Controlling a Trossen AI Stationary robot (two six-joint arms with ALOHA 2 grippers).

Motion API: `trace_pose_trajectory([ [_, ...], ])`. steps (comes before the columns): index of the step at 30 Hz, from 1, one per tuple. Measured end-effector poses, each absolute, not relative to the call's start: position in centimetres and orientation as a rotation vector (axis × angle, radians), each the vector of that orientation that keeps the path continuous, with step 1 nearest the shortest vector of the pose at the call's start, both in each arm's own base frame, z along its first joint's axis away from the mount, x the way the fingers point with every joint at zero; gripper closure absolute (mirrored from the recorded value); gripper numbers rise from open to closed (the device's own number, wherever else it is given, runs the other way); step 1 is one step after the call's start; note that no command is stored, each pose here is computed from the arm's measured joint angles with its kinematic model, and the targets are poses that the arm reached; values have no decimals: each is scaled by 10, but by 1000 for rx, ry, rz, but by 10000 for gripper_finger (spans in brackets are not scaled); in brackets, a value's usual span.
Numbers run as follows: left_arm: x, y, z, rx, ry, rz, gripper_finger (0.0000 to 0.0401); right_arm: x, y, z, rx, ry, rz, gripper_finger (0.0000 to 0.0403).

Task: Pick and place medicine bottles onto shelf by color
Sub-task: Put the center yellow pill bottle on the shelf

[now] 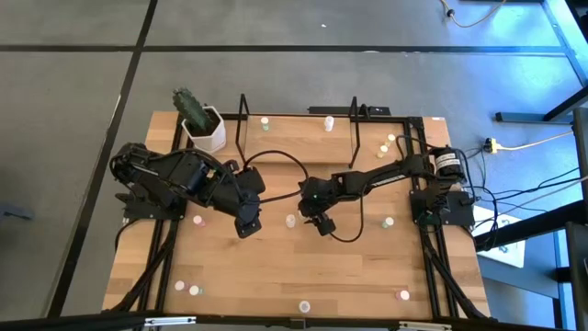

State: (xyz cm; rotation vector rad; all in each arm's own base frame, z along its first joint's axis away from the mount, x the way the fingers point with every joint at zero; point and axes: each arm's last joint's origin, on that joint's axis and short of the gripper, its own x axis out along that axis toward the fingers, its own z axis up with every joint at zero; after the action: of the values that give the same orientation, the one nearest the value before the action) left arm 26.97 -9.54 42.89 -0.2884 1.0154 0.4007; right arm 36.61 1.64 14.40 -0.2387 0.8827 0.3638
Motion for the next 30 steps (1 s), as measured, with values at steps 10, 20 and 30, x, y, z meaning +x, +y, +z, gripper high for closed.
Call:
trace_pose_trajectory([
  [10,270,-95,429,-294,1014,404,152,367,16,145,-219,871,352,174],
  [20,270,-95,429,-306,1012,411,152,367,16,145,-220,869,352,252],
  [30,270,-95,429,-306,1012,411,152,367,16,148,-219,861,349,284],
])
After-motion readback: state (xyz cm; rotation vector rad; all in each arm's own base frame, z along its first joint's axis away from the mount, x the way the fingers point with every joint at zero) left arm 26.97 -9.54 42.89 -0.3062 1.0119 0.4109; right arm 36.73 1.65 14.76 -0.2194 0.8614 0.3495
